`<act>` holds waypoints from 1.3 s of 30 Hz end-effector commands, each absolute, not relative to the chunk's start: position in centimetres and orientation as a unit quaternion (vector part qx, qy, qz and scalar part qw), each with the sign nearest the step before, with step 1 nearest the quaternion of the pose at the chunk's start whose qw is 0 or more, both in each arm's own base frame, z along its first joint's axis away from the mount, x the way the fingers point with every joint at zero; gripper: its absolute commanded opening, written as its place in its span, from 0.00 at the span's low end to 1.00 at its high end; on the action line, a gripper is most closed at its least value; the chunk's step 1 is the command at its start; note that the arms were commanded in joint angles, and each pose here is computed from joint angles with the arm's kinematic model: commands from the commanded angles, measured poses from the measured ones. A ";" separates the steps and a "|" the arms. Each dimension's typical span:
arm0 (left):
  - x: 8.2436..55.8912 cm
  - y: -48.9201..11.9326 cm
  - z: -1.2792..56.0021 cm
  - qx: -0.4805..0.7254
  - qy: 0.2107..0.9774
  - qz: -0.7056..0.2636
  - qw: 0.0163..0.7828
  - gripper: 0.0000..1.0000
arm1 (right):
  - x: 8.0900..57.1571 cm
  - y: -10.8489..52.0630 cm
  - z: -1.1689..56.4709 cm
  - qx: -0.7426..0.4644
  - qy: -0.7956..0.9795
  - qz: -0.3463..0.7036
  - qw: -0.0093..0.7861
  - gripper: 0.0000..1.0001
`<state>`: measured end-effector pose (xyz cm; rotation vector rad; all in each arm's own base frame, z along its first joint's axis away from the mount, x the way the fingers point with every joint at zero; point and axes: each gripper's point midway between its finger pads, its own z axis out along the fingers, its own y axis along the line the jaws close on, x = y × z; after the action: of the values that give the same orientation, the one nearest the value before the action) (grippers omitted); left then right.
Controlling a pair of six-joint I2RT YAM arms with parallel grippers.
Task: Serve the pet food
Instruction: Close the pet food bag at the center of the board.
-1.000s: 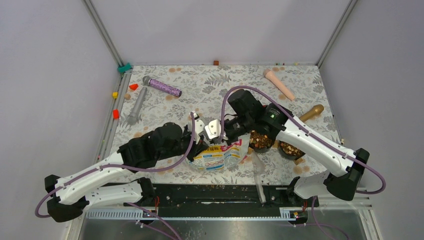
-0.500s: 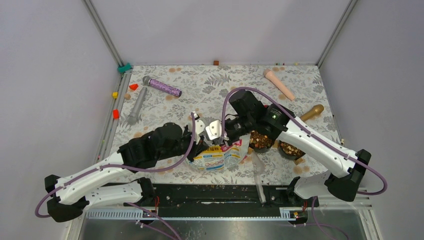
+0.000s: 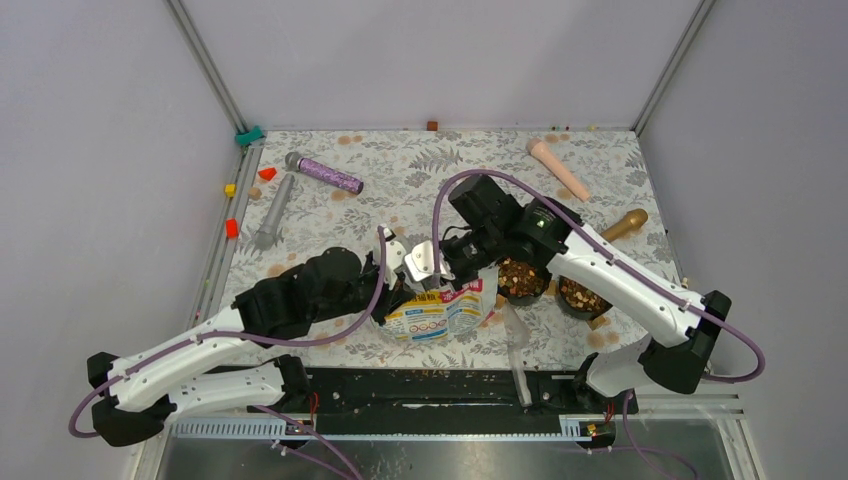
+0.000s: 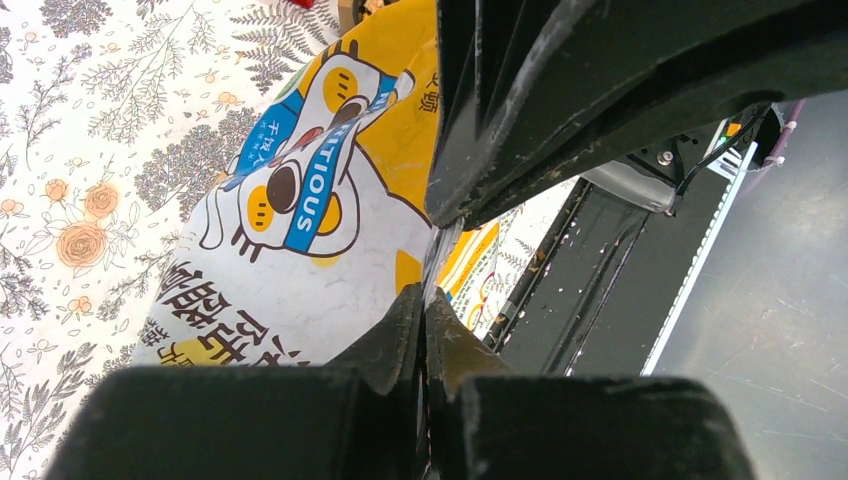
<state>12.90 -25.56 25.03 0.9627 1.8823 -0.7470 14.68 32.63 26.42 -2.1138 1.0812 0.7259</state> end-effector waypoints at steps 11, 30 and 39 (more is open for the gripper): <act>13.6 -26.7 32.9 0.348 0.675 -0.367 0.537 0.00 | 15.8 27.9 21.4 -0.808 0.502 0.197 0.237 0.40; 13.5 -27.0 32.7 0.355 0.676 -0.366 0.532 0.00 | 13.3 31.6 28.0 -0.728 0.456 0.317 0.402 0.44; 13.6 -27.1 32.4 0.366 0.680 -0.357 0.525 0.00 | 14.0 32.6 27.2 -0.723 0.488 0.326 0.364 0.43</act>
<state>12.94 -25.63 25.75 0.9753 1.8343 -0.7492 13.82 31.46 25.99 -1.8858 1.2505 0.7840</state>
